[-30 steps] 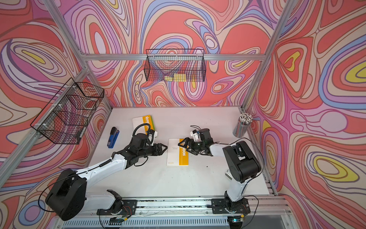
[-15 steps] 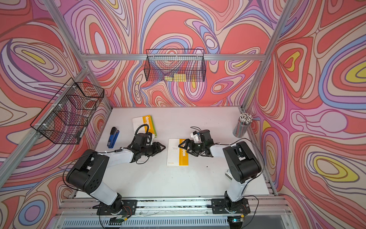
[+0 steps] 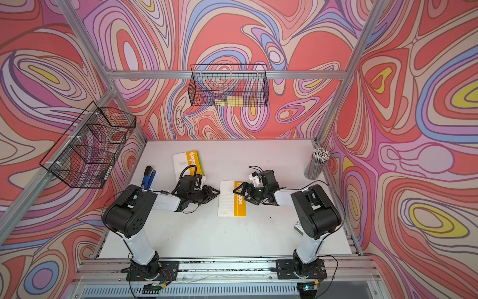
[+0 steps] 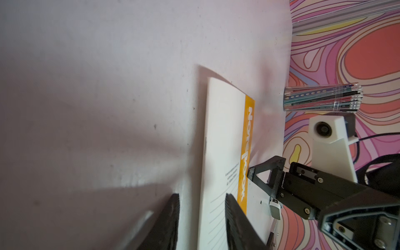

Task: Close the notebook
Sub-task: Pick up the notebook from the center of the board.

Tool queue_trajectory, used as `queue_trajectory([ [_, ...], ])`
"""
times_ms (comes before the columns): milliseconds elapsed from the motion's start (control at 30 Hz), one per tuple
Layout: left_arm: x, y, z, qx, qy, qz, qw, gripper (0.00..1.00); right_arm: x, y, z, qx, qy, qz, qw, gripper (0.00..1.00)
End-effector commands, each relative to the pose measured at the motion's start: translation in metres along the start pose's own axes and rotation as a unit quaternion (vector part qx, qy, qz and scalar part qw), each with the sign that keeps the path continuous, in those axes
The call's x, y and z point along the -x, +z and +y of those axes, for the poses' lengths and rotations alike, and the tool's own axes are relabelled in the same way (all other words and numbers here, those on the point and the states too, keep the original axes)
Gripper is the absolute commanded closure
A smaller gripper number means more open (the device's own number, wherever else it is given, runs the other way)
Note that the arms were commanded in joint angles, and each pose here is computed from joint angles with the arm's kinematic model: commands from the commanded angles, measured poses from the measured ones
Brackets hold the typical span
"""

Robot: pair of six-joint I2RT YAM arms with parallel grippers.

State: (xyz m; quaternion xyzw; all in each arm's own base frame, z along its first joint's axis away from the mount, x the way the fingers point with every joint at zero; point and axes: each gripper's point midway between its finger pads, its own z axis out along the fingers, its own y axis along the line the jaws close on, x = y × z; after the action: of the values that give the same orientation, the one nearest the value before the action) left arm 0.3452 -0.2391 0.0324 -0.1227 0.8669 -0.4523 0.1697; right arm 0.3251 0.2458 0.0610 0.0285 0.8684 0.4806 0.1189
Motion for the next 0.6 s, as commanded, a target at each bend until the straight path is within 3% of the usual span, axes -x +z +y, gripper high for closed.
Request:
queue_trajectory([
  [0,-0.001,0.006,-0.001,-0.023,-0.013,0.013,1.000,0.66,-0.003,-0.001,0.002,-0.003,-0.009,0.000,1.000,0.02],
  [567,-0.008,0.018,-0.015,-0.099,-0.010,0.044,0.994,0.74,-0.003,-0.001,0.001,-0.004,-0.008,0.001,1.000,0.02],
])
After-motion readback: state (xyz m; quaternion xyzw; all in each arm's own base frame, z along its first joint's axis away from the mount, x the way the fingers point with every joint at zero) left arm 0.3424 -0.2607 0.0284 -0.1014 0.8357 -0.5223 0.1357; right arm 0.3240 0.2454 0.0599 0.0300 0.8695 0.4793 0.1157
